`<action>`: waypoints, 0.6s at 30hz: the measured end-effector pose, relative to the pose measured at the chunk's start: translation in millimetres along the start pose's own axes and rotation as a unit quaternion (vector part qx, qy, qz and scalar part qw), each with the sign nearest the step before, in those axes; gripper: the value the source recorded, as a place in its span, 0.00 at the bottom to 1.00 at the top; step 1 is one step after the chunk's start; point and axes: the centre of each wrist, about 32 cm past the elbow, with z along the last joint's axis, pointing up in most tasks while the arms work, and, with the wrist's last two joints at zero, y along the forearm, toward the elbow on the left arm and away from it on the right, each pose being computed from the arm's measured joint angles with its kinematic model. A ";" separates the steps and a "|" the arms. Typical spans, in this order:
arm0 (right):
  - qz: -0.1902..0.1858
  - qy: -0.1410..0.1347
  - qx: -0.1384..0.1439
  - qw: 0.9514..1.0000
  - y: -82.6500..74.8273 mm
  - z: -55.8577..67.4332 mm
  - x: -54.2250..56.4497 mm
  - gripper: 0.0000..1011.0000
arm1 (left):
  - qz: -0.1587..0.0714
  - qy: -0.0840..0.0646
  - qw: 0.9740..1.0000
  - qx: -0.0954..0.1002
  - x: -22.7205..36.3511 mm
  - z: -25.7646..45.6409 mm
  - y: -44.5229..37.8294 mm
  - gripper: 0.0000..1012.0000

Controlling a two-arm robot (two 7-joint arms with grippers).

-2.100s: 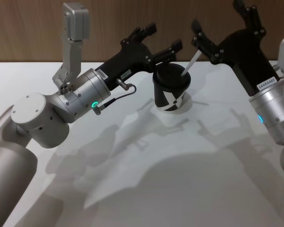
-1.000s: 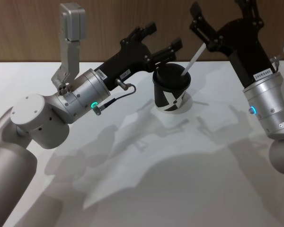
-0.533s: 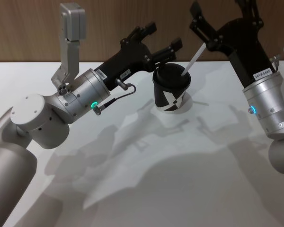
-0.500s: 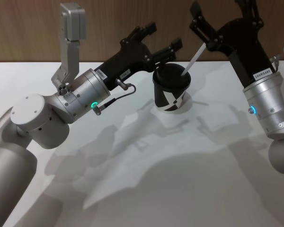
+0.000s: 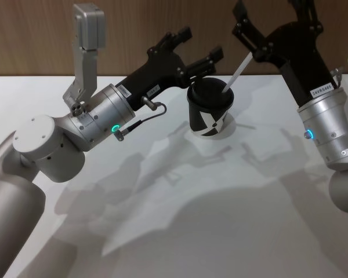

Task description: Pick up the straw with one hand, pass it to the other hand, and insert it into the cup.

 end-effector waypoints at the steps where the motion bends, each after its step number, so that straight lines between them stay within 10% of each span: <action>1: 0.000 0.000 0.000 1.000 0.0 0.0 0.0 0.99 | 0.000 0.000 1.000 0.000 0.0 0.0 0.0 0.99; 18: 0.000 0.000 0.000 1.000 0.0 0.0 0.0 0.99 | 0.000 0.000 1.000 0.000 0.0 0.0 0.0 0.99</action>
